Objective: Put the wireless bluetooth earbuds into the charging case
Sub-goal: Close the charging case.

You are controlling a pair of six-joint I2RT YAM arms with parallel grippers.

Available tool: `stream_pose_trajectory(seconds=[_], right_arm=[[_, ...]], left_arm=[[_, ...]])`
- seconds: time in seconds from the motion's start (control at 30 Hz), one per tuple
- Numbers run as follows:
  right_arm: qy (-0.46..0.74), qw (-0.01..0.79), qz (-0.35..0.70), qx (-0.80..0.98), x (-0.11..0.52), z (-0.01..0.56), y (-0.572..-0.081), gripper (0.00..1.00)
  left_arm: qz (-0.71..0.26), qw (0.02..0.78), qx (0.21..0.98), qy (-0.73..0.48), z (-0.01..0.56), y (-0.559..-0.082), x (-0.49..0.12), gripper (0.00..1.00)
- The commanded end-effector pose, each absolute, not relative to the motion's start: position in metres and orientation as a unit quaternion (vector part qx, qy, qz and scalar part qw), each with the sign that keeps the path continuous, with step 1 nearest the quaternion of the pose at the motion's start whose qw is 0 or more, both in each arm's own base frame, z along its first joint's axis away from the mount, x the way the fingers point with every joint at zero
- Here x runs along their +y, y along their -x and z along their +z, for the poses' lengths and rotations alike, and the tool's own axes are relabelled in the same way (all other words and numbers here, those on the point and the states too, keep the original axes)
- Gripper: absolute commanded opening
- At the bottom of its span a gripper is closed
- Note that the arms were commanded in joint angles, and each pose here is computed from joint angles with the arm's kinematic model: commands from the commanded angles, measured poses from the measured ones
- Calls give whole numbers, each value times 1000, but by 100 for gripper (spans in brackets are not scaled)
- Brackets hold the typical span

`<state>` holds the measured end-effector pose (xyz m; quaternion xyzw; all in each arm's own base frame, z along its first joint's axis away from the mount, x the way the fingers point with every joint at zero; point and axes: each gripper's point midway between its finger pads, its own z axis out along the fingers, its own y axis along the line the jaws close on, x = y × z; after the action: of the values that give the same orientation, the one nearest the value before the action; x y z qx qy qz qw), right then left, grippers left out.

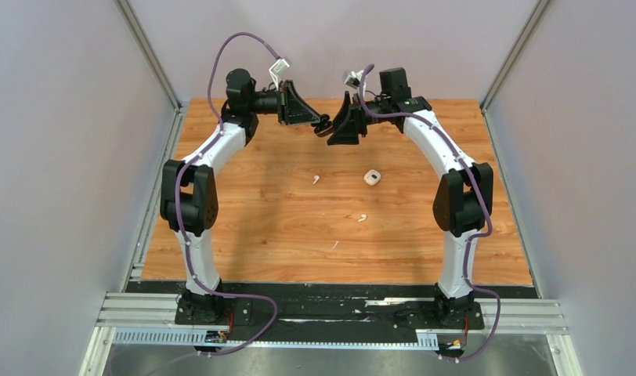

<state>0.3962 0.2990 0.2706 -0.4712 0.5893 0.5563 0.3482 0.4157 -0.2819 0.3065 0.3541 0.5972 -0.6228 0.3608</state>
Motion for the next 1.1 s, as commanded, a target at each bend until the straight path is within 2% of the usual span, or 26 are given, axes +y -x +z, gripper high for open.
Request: stream_pose_trajectory(seconds=[0.0, 0.1, 0.17, 0.37, 0.63, 0.7, 0.73, 0.77, 0.8, 0.9, 0.97, 1.07], right_arm=[[485, 364, 564, 561, 306, 292, -397, 58], [485, 366, 566, 558, 308, 295, -395, 55], [482, 364, 568, 559, 309, 297, -394, 50], [467, 357, 572, 573, 308, 295, -394, 21], [449, 347, 575, 589, 308, 291, -394, 9], [444, 344, 577, 593, 308, 290, -394, 2], [442, 341, 579, 594, 308, 290, -393, 0], [438, 339, 581, 596, 307, 289, -394, 0], [435, 337, 582, 598, 307, 288, -394, 0], [429, 332, 586, 602, 307, 285, -394, 0], [427, 332, 586, 604, 306, 283, -396, 0], [418, 326, 590, 609, 306, 282, -396, 0]], left_arm=[[-622, 375, 567, -387, 337, -406, -284, 0], [-621, 376, 575, -378, 334, -409, -284, 0], [-621, 377, 579, -371, 333, -411, -285, 0], [-620, 379, 583, -364, 334, -415, -286, 0], [-617, 381, 587, -360, 334, -413, -286, 0], [-617, 382, 588, -358, 334, -413, -286, 0], [-617, 382, 588, -358, 335, -412, -286, 3], [-617, 381, 589, -356, 335, -412, -286, 11], [-617, 383, 588, -357, 336, -410, -286, 15], [-617, 384, 585, -360, 339, -407, -285, 36], [-618, 384, 579, -368, 343, -402, -285, 45], [-619, 381, 573, -378, 343, -395, -286, 52]])
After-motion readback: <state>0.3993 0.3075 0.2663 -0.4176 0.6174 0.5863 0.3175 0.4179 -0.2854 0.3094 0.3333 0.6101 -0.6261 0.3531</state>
